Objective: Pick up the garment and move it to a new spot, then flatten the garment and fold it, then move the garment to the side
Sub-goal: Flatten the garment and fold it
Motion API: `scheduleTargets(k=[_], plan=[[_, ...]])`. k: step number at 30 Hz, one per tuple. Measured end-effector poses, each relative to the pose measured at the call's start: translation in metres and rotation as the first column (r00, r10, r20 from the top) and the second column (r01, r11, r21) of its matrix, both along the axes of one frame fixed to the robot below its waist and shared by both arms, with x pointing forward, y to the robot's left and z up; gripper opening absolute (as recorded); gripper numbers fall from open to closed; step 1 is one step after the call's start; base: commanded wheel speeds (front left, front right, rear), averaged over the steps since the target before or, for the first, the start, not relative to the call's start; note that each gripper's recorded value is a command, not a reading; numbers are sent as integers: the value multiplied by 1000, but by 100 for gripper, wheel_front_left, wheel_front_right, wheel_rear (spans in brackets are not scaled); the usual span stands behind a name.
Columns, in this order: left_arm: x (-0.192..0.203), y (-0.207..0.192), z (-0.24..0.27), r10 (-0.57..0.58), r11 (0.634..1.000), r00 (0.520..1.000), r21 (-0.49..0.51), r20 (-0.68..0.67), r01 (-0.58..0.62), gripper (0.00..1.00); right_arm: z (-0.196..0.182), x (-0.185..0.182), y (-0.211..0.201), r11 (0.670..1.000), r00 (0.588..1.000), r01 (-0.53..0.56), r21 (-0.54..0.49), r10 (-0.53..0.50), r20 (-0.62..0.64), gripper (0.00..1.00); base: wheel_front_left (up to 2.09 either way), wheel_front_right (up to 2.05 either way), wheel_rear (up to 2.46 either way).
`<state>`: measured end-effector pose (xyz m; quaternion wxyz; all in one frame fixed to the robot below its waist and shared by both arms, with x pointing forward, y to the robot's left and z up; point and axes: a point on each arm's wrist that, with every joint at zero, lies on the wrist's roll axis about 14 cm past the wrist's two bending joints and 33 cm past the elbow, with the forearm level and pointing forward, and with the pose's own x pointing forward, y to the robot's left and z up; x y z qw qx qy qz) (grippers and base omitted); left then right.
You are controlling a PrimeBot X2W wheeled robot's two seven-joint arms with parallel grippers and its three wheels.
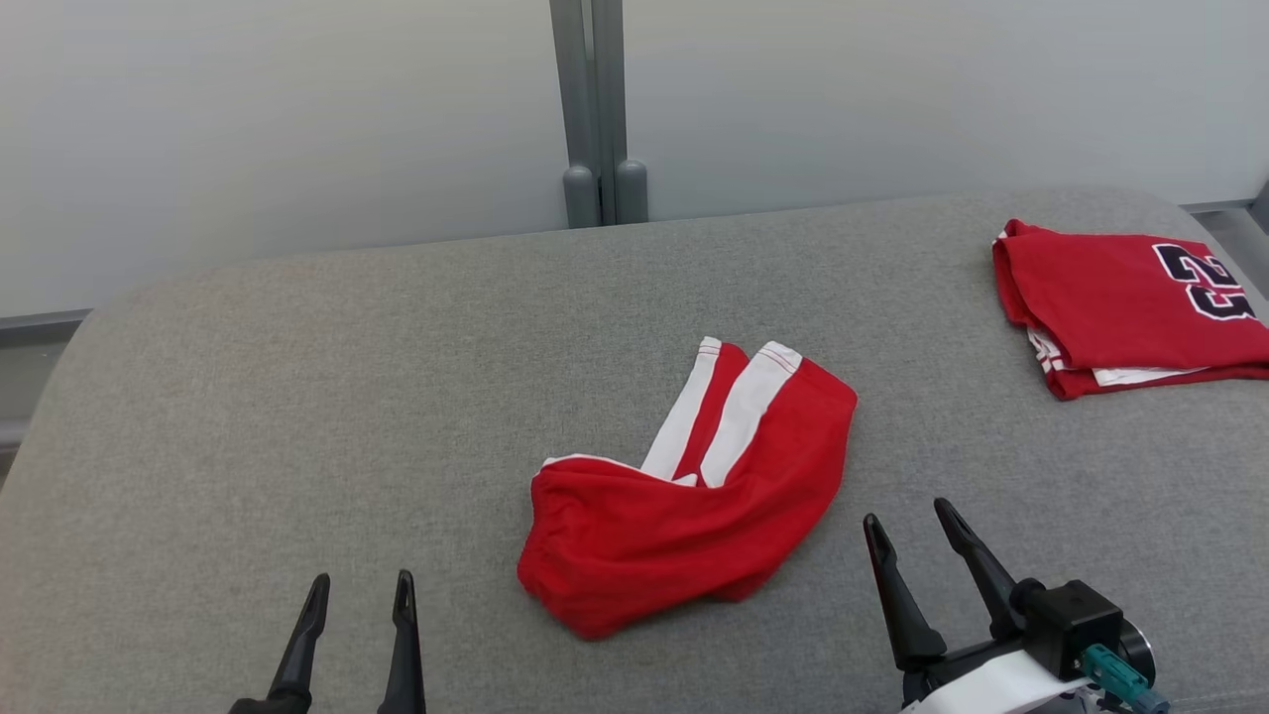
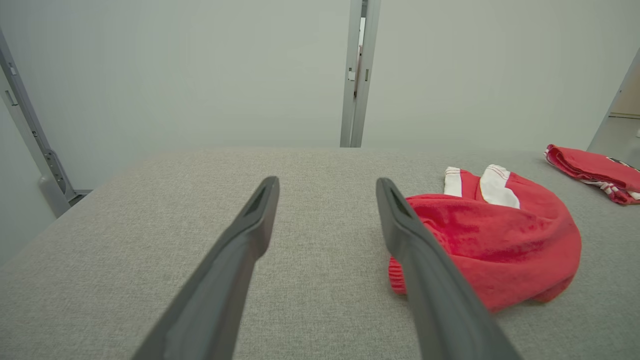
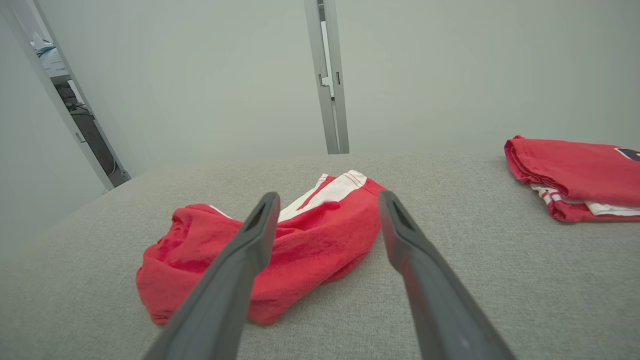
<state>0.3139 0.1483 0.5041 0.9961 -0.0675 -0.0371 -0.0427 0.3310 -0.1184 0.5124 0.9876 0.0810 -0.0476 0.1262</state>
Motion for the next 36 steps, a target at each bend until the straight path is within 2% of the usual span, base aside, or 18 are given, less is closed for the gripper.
scheduleTargets(k=[6, 9, 16, 23, 29, 31, 33, 36], plan=[[5, -7, -7, -26, 1000, 999, 3, -21, 26, 100, -1, 1, -2, 1000, 1000, 4, -1, -4, -2, 100, 0, 0, 0], [18, -14, -12, -65, 997, 997, 40, -33, 66, 100, -2, 3, 1, 1000, 1000, -7, -4, 7, -6, 100, 0, 0, 0], [67, -38, -36, -189, 974, 973, 102, -135, 204, 100, -8, 8, -2, 1000, 1000, -11, -23, 11, -27, 100, 0, 0, 0], [129, -73, -27, -292, 938, 939, 134, -184, 318, 100, -15, 22, -12, 999, 999, 1, -48, -3, -46, 100, 0, 0, 0], [142, -95, -72, -353, 894, 861, 139, -367, 425, 100, -24, 35, -17, 998, 997, 6, -58, -11, -71, 100, 0, 0, 0], [134, -105, -97, -389, 872, 809, 106, -440, 477, 100, -30, 39, -20, 998, 996, 14, -62, -20, -89, 100, 0, 0, 0], [130, -106, -105, -403, 866, 793, 92, -457, 492, 100, -33, 40, -24, 998, 995, 23, -64, -30, -98, 100, 0, 0, 0], [127, -97, -110, -400, 857, 795, 120, -456, 500, 100, -34, 41, -25, 997, 994, 28, -67, -34, -101, 100, 0, 0, 0]])
